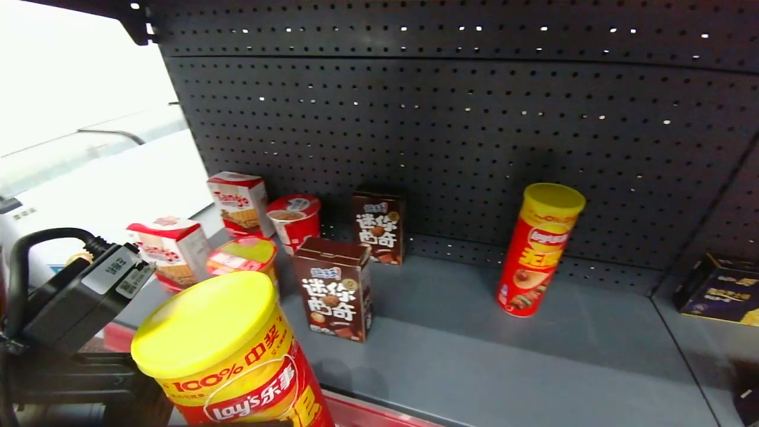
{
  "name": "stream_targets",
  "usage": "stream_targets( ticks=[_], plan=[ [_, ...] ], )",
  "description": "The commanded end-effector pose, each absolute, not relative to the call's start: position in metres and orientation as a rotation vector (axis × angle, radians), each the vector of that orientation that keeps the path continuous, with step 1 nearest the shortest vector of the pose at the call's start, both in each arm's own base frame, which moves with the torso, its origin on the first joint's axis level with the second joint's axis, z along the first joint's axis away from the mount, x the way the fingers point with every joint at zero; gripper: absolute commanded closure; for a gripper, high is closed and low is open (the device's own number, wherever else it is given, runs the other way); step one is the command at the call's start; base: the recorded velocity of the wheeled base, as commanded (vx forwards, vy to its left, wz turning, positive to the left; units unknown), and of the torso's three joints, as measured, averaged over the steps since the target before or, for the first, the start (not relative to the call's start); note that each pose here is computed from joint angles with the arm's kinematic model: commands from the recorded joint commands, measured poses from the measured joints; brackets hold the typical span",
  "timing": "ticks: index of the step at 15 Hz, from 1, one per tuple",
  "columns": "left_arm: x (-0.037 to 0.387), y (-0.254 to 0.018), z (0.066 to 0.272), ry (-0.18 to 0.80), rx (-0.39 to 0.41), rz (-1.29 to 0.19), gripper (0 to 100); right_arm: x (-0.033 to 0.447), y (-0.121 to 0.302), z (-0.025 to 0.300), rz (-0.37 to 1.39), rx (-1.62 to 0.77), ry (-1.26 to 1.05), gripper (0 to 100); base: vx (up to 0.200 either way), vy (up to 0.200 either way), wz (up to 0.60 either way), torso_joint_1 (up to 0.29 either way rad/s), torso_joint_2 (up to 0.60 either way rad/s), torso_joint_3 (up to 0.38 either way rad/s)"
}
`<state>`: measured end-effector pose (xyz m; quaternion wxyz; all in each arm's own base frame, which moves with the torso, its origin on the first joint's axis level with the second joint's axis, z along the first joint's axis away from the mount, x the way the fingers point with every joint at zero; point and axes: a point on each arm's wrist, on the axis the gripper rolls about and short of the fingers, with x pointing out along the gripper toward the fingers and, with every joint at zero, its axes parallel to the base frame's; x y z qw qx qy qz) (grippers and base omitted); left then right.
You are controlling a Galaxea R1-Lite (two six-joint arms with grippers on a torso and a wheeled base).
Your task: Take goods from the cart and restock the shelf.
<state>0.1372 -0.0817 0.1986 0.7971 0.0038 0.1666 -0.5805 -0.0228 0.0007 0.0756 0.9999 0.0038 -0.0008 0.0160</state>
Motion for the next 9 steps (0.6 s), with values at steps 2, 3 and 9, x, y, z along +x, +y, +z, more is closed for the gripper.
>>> stream_targets(
  ticks=[2, 3, 9],
  plan=[
    [0.1376, -0.0817, 0.1984, 0.359, 0.008, -1.244, 100, -0.0228, 0.0007, 0.0756, 0.032, 0.008, -0.001, 0, 0.000, 0.000, -0.60, 0.002, 0.00, 0.002],
    [0.1377, -0.0818, 0.1985, 0.358, 0.008, -1.244, 100, -0.0228, 0.0007, 0.0756, 0.032, 0.008, -0.001, 0, 0.000, 0.000, -0.60, 0.002, 0.00, 0.002],
    [0.1361, -0.0809, 0.1938, 0.376, 0.009, -1.224, 100, -0.0229, 0.0007, 0.0759, 0.032, 0.008, -0.001, 0, 0.000, 0.000, -0.10, 0.000, 0.00, 0.001]
  ],
)
